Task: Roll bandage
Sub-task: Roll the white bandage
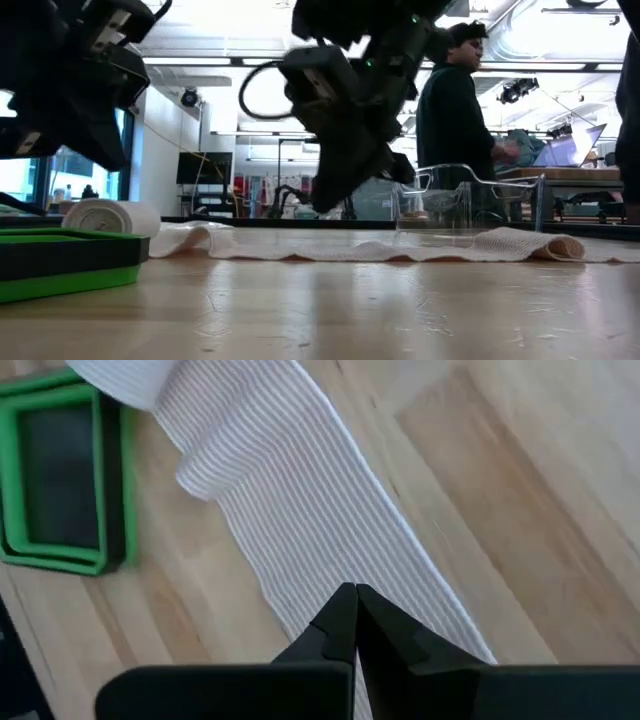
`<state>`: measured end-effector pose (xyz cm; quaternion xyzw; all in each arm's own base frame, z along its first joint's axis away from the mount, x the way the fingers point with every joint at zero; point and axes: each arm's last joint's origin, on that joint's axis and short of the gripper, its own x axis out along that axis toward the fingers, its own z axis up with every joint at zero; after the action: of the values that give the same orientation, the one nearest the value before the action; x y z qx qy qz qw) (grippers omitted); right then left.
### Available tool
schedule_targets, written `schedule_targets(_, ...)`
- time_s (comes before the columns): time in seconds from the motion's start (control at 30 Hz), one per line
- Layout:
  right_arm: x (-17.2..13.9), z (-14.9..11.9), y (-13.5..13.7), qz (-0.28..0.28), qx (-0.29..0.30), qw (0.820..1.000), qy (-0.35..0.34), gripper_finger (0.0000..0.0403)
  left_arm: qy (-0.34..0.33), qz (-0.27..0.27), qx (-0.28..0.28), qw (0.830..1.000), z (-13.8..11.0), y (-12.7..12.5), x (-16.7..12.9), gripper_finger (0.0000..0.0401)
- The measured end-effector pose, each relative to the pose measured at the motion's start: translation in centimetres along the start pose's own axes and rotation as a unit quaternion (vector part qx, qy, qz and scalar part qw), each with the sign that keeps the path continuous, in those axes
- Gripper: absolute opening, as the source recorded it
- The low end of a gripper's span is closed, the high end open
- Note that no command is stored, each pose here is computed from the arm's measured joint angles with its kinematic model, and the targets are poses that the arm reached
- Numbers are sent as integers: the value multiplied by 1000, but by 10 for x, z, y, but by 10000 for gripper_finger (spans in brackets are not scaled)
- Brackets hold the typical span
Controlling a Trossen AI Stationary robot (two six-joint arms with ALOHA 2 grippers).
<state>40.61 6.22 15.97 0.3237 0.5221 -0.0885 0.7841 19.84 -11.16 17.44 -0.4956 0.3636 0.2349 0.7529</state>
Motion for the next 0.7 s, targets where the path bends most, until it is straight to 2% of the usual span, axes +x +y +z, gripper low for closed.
schedule_targets(0.2, 0, -2, 10, 40, -1, 999, -3, 0, 35, 23, 25, 999, 1, -1, 9, 0)
schedule_targets(0.37, -1, 3, 18, 75, 16, 997, -17, 0, 26, 32, 61, 997, 8, -11, 17, 0)
schedule_targets(0.7, 29, -3, 10, 48, 61, 997, -2, 0, 29, 55, 68, 996, 12, -12, 24, 0)
